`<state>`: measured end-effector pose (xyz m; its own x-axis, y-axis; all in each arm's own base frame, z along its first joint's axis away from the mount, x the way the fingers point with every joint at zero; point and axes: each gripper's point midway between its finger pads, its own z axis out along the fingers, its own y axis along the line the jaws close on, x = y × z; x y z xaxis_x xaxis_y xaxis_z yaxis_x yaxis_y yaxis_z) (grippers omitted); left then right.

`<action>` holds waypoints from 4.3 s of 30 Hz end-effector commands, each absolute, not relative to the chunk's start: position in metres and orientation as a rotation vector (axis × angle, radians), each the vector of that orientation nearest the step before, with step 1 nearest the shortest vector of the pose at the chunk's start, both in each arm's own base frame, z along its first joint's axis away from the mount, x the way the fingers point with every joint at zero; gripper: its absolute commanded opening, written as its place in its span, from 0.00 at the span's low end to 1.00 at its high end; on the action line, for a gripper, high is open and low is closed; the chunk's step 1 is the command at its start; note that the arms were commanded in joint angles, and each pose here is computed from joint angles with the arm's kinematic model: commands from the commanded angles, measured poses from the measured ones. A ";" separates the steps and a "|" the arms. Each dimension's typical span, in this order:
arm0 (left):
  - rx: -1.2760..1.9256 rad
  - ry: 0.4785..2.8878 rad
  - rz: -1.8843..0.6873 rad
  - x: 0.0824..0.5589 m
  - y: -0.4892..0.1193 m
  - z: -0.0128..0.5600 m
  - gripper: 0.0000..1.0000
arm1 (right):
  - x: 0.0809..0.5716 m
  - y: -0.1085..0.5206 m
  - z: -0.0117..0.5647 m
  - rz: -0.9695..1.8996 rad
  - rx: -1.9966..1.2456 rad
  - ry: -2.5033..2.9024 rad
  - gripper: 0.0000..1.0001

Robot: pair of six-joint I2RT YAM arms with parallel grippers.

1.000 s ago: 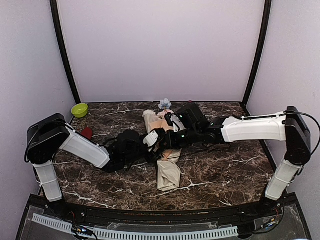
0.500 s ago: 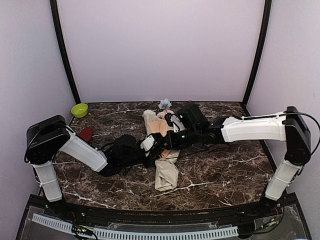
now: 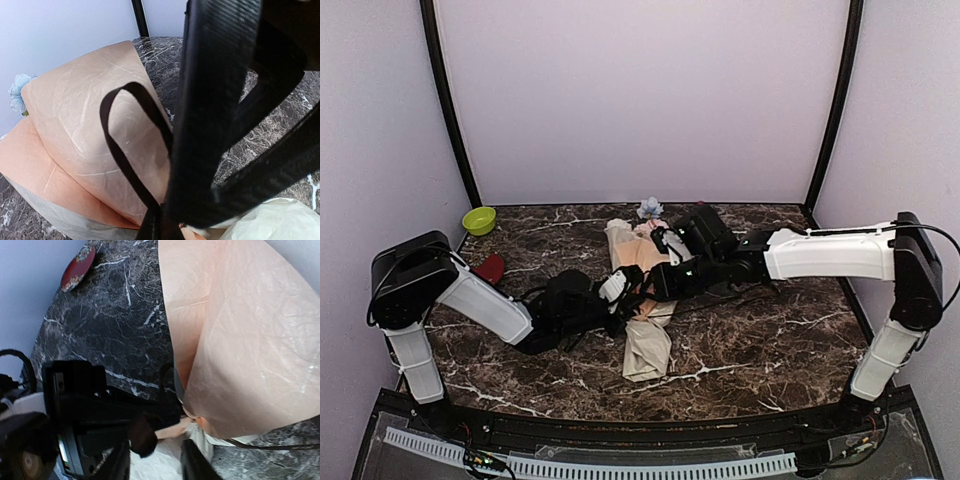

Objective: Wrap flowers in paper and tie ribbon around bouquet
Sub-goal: Pass from the right arm to the left, then pick up the right side of the ribbon from the center of the board, then place the right side of the ribbon on the folded bouquet.

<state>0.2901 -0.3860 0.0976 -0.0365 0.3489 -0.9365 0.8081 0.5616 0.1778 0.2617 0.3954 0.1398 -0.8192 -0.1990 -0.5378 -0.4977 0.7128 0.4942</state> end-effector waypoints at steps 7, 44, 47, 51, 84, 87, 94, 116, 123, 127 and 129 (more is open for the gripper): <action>0.913 1.585 -0.543 0.286 -0.381 0.121 0.00 | 0.311 0.207 0.137 0.277 -0.139 2.553 0.59; 0.982 1.531 -0.649 0.257 -0.394 0.104 0.00 | 0.355 0.071 0.021 -0.057 0.223 2.759 0.00; 0.984 1.531 -0.634 0.256 -0.394 0.104 0.00 | 0.360 0.073 0.039 -0.027 0.201 2.726 0.00; 1.011 1.526 -0.613 0.254 -0.399 0.101 0.00 | 0.363 0.100 0.067 0.155 0.099 2.669 0.00; 1.070 1.503 -0.535 0.238 -0.409 0.086 0.00 | 0.270 0.493 0.300 0.896 -0.708 2.079 0.00; 1.067 1.498 -0.534 0.238 -0.408 0.086 0.00 | 0.303 0.423 0.309 0.734 -0.463 2.085 0.00; 1.075 1.497 -0.541 0.237 -0.411 0.085 0.00 | 0.328 0.252 0.301 0.462 -0.103 2.092 0.00; 1.069 1.507 -0.509 0.239 -0.406 0.084 0.00 | 0.228 0.463 0.335 1.221 -0.855 1.920 0.00; 1.076 1.502 -0.500 0.239 -0.405 0.082 0.00 | 0.231 0.492 0.336 1.281 -0.832 1.937 0.00; 1.080 1.497 -0.501 0.239 -0.406 0.082 0.00 | 0.253 0.507 0.306 1.217 -0.747 2.039 0.00; 1.080 1.500 -0.499 0.239 -0.405 0.082 0.00 | 0.261 0.514 0.293 1.219 -0.684 2.090 0.00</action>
<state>0.2421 -0.4068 0.0757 0.0661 0.3539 -0.9330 0.8387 0.4869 0.2441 0.2404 0.4987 0.3150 -0.6078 -0.1722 -0.7752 -0.7685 0.3734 0.5196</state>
